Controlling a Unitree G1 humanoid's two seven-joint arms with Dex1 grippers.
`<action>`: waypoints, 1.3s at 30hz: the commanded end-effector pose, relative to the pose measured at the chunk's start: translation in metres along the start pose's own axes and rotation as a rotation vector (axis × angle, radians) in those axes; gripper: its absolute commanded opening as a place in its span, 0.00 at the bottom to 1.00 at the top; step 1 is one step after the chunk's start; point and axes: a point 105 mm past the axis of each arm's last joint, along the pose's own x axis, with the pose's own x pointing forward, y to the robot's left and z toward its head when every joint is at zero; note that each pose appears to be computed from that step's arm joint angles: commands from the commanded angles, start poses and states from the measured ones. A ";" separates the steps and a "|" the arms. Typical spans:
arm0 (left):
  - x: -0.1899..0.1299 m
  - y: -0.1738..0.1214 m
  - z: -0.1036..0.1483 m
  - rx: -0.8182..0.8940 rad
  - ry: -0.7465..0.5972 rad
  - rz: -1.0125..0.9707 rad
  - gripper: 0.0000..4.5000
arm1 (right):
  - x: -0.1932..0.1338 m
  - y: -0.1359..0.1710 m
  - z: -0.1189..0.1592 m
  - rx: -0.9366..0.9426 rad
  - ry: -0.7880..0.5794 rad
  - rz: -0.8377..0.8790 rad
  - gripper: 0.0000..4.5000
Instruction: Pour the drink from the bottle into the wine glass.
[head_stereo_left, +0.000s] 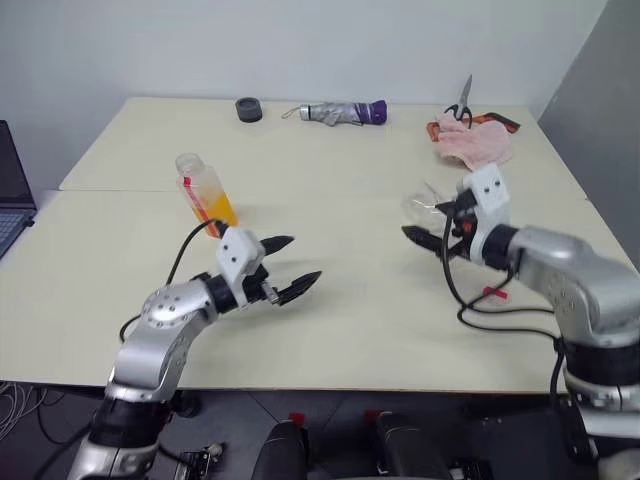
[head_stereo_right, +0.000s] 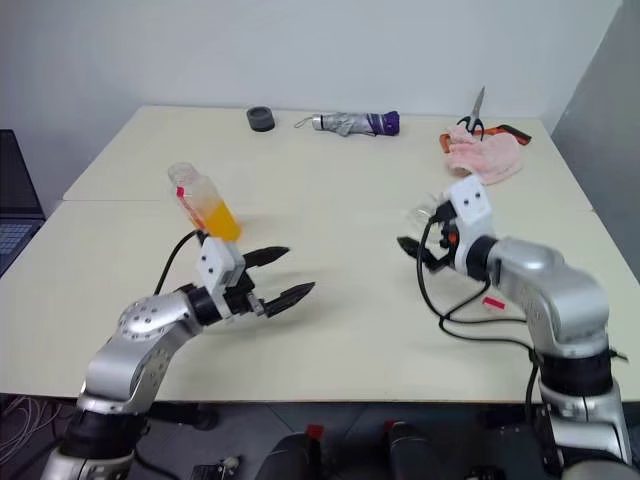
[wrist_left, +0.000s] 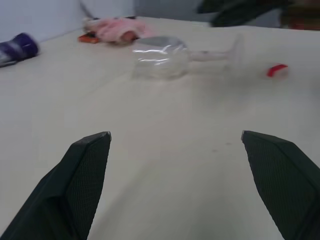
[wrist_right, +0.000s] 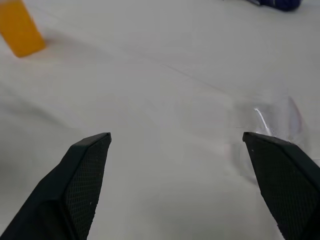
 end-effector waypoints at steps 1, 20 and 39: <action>0.005 -0.014 0.002 0.037 0.011 -0.139 1.00 | 0.000 -0.035 0.013 0.002 0.050 -0.094 1.00; 0.010 -0.024 -0.025 0.085 0.008 -0.237 1.00 | 0.029 -0.068 -0.026 -0.171 0.581 0.111 1.00; 0.026 -0.036 -0.015 0.101 -0.017 -0.219 1.00 | 0.033 -0.070 -0.043 -0.265 0.746 0.202 0.96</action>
